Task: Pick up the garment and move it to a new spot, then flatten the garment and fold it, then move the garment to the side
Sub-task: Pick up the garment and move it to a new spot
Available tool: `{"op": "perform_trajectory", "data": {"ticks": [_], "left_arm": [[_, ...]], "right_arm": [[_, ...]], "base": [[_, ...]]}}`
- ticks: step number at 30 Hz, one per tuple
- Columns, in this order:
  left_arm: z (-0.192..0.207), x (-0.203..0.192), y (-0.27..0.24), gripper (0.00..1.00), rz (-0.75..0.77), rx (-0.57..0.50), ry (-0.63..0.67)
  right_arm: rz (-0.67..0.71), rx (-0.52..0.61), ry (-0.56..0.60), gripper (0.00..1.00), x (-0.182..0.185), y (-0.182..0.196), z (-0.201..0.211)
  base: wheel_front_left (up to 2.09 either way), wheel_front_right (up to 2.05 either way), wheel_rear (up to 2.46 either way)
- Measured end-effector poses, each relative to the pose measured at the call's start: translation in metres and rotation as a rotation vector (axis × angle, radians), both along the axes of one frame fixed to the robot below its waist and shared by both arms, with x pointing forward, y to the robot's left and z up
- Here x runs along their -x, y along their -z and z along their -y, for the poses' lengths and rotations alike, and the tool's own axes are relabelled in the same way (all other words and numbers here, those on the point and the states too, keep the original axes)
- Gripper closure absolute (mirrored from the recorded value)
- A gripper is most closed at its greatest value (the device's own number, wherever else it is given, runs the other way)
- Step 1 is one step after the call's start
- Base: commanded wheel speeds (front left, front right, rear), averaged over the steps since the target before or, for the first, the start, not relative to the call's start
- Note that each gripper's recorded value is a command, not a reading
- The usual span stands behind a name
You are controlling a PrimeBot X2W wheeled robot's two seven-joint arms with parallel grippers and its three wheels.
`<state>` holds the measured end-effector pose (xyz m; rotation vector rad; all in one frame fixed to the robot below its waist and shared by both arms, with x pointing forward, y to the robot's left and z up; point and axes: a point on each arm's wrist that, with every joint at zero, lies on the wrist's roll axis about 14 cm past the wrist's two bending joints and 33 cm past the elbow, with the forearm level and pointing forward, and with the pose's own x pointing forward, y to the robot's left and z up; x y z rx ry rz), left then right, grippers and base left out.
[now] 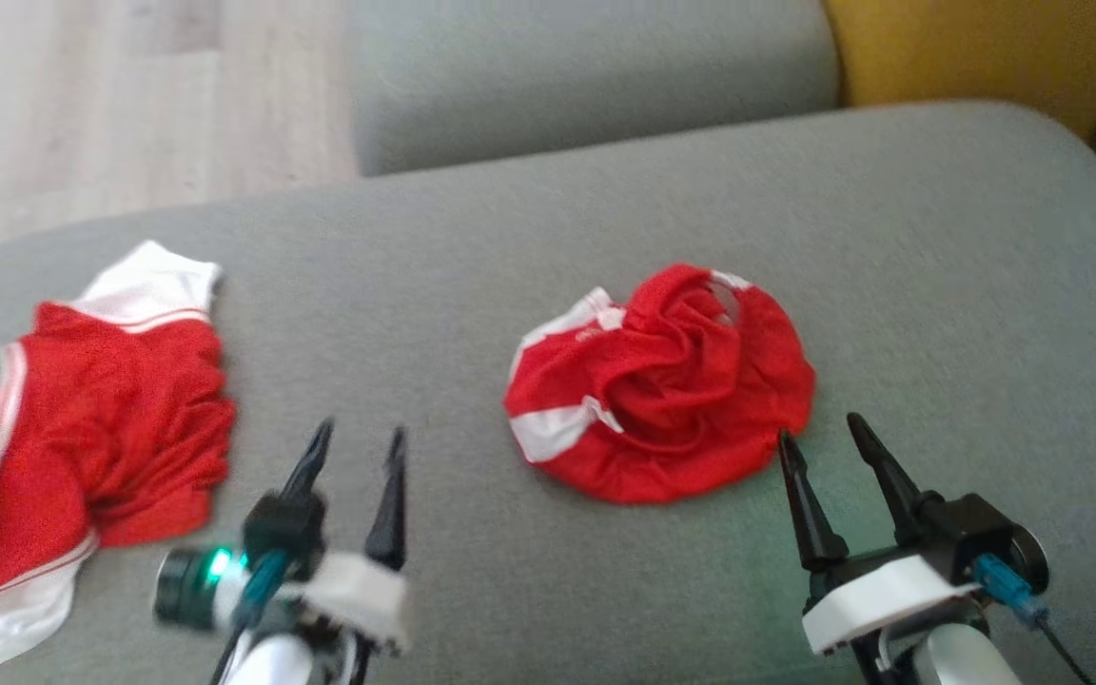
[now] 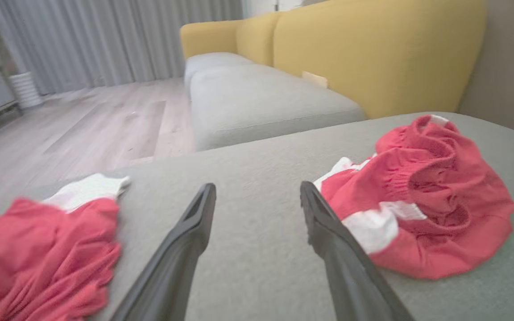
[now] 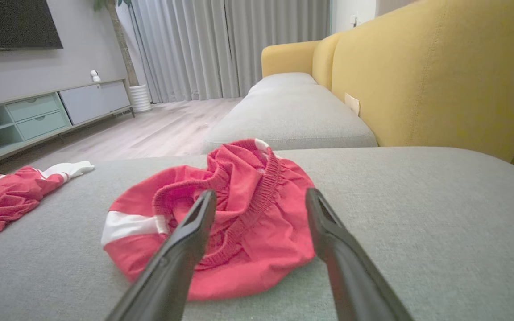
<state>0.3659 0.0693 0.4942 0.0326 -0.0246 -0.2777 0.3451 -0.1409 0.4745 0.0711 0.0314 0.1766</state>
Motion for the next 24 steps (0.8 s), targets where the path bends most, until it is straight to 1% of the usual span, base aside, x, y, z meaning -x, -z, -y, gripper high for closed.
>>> {"op": "perform_trajectory", "data": {"ticks": [5,9,13,15,18,24], "left_arm": [[-0.048,0.033,0.004,0.00,-0.015,0.046,-0.173],[-0.071,0.054,-0.003,0.00,0.014,0.069,-0.263],[-0.077,0.068,-0.016,0.00,0.066,0.069,-0.283],[-0.077,0.075,-0.019,0.00,0.084,0.039,-0.275],[-0.081,0.084,-0.016,0.00,0.078,0.035,-0.301],[-0.080,0.092,-0.013,0.00,0.071,0.019,-0.294]], "right_arm": [[0.022,0.002,-0.024,0.00,0.005,-0.006,-0.008],[0.016,-0.001,-0.022,0.00,0.012,-0.003,-0.007],[0.016,-0.009,-0.019,0.00,0.018,-0.002,-0.006],[0.020,-0.021,-0.019,0.00,0.021,-0.004,-0.007],[0.026,-0.036,-0.022,0.00,0.025,-0.005,-0.009],[0.028,-0.037,-0.036,0.00,0.028,-0.006,-0.014]], "base": [[0.00,0.00,0.00],[0.00,0.00,0.00],[0.00,0.00,0.00],[0.00,0.00,0.00],[0.00,0.00,0.00],[0.00,0.00,0.00]]}}
